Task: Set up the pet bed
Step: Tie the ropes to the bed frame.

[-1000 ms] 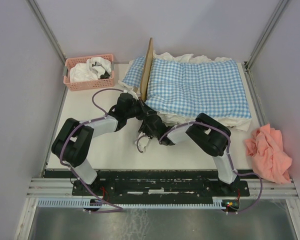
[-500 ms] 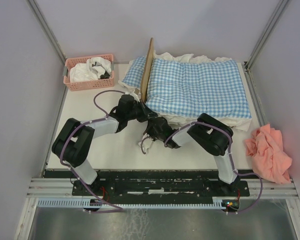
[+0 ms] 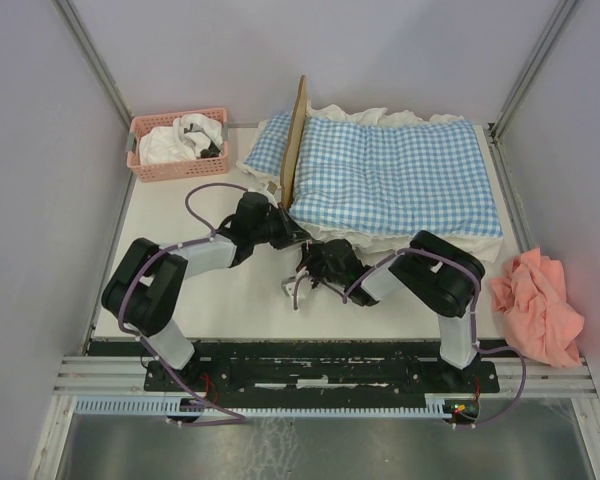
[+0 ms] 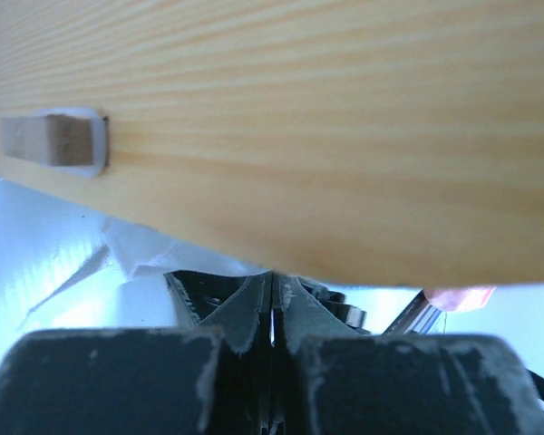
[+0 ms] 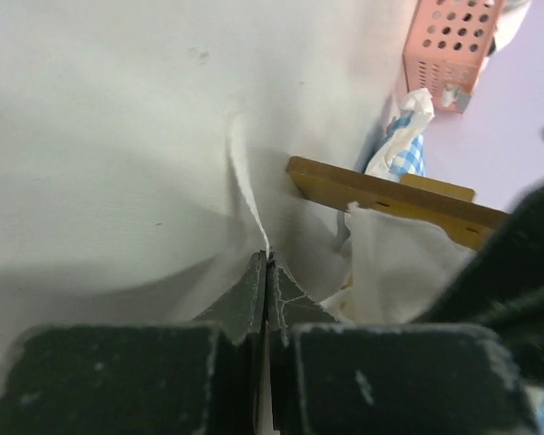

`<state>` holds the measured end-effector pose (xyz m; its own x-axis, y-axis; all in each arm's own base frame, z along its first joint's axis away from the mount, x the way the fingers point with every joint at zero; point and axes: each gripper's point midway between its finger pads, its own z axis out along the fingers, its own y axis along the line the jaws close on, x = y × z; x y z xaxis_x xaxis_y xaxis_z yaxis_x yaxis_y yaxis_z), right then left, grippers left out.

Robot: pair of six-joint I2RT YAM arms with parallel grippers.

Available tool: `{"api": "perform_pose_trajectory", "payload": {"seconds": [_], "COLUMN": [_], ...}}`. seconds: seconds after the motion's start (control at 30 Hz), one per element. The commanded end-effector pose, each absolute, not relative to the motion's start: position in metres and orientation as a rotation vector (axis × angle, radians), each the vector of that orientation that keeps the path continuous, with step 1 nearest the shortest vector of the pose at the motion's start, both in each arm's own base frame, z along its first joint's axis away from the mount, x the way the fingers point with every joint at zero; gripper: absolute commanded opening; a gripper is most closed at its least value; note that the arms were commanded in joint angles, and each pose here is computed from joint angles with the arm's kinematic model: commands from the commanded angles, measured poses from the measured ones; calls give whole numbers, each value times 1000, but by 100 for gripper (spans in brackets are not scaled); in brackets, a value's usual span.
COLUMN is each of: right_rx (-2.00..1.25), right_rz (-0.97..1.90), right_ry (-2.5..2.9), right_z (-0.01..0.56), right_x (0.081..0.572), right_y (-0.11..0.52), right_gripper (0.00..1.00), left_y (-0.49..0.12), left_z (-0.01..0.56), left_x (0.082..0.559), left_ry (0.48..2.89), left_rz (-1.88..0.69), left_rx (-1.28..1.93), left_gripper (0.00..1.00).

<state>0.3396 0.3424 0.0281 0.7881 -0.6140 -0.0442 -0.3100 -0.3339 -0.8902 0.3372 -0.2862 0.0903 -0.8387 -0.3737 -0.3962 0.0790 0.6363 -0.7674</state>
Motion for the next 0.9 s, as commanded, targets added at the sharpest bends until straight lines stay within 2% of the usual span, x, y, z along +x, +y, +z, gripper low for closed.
{"api": "perform_pose_trajectory", "payload": {"seconds": [0.0, 0.33, 0.87], "right_rx": [-1728, -1586, -1067], "right_rz": [-254, -79, 360], "right_ry": [758, 1119, 1676], "right_z": [72, 64, 74], "right_x": [340, 337, 312], "right_y": [354, 335, 325], "right_gripper": [2, 2, 2], "left_y": [-278, -260, -241], "left_z": [97, 69, 54], "left_x": [336, 332, 338], "left_ry": [2288, 2332, 2326], "left_rz": [-1063, -934, -766], "left_rx": [-163, -150, -63], "left_gripper": [3, 3, 3]}}
